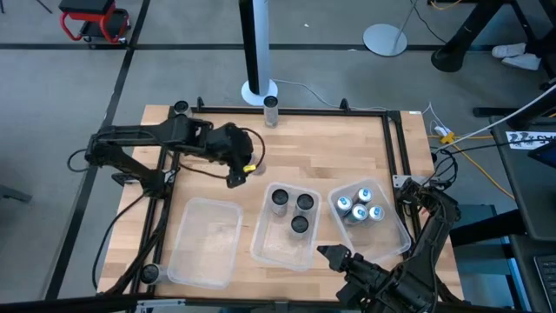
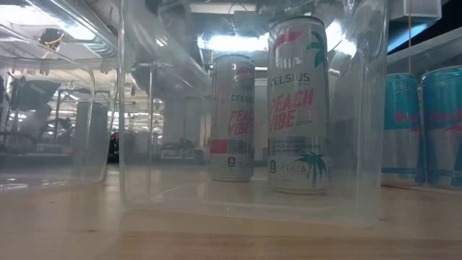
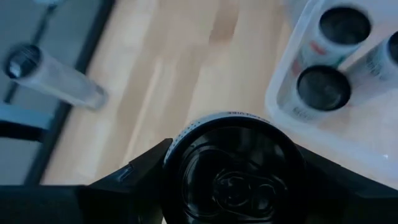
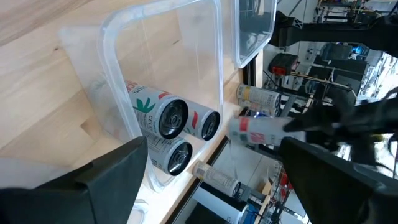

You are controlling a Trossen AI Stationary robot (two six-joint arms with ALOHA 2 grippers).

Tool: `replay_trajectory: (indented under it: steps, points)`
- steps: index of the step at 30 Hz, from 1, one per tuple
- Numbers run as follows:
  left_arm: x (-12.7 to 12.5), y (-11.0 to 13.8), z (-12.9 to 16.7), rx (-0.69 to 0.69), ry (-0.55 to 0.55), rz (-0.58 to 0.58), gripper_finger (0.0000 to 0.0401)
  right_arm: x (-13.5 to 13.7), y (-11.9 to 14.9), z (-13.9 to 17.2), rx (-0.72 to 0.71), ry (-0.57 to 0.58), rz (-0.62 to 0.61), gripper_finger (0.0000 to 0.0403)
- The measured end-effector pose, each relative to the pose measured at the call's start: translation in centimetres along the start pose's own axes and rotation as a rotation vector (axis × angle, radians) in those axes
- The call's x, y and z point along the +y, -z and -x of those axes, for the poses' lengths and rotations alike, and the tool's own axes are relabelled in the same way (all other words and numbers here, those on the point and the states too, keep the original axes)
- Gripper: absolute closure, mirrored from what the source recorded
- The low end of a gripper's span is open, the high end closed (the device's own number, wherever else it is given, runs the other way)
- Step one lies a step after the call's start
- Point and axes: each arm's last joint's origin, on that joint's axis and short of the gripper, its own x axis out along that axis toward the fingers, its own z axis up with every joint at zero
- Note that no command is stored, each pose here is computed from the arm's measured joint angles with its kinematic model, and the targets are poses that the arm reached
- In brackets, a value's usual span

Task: Sort soda cans
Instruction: Put the white-pink soda can into the middle transparent bin

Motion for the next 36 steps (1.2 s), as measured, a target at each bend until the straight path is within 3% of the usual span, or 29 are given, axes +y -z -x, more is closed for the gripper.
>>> replay_trajectory:
  steps: [10,18,28,36]
  points:
    - [-4.1,-1.3,4.8,-0.175,0.116,-0.104,0.0154,0.0,0.0,0.0,0.000,0.002,0.000,0.0039]
    - [-8.5,-0.6,5.8,-0.232,0.233,-0.232,0.0154,0.0,0.0,0.0,0.001,0.006,0.000,0.0039]
    - [-14.3,-0.5,0.8,-0.141,0.250,-0.370,0.0154,-0.1,0.0,0.0,0.004,0.017,0.001,0.0039]
    - [-15.4,-0.8,-4.1,-0.016,0.244,-0.398,0.0154,-0.1,0.0,0.0,0.003,0.016,-0.001,0.0039]
